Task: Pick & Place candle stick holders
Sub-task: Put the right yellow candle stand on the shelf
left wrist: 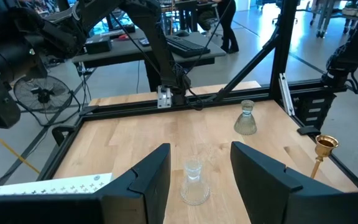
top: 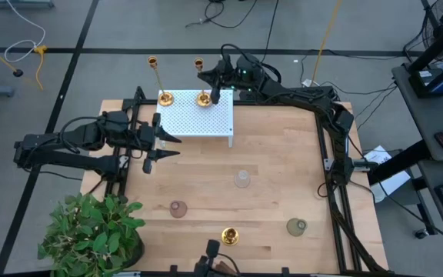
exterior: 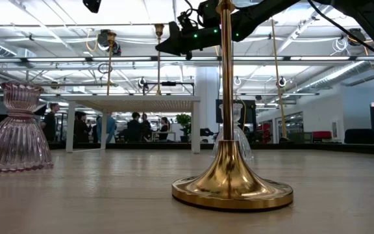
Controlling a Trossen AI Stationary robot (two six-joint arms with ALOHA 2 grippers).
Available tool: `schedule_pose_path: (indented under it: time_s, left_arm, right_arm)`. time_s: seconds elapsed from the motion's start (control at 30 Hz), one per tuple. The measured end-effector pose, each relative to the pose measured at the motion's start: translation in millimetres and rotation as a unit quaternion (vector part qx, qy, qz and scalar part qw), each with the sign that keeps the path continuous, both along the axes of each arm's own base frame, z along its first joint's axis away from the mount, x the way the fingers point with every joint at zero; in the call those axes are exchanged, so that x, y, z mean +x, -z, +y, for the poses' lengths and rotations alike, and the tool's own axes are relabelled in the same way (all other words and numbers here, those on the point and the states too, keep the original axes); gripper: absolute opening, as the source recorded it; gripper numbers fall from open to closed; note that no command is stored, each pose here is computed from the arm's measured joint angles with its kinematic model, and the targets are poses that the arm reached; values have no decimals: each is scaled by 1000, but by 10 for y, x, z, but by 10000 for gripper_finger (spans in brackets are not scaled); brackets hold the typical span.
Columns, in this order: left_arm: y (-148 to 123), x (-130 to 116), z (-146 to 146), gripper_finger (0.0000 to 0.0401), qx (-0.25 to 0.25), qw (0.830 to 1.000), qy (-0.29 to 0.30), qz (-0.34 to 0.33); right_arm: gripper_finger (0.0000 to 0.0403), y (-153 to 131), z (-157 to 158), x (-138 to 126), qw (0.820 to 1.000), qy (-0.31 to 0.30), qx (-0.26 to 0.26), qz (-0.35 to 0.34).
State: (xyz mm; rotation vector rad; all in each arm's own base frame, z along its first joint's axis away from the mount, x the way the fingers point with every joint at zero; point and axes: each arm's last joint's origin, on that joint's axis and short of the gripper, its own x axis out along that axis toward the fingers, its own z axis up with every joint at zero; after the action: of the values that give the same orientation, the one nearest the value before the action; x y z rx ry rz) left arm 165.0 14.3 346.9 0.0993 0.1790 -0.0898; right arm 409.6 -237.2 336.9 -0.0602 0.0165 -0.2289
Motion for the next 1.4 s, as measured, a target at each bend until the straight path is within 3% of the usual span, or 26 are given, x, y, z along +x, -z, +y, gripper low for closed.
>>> schedule_pose_path:
  time_s: [0.2, 0.5, 1.03, 1.4]
  left_arm:
    - [0, 0, 0, 175, 0, 1000, 0, 0]
    - [1, 0, 0, 175, 0, 1000, 0, 1]
    - [1, 0, 0, 175, -8, 1000, -2, 1]
    - [2, 0, 0, 175, -15, 1000, -3, 2]
  right_arm:
    - [11, 134, 5, -4, 1000, 0, 23, 9]
    - [20, 179, -1, -19, 1000, 1, 13, -21]
    - [145, 189, -8, -27, 1000, 1, 18, -13]
    - [209, -134, 214, -292, 998, -6, 23, 63]
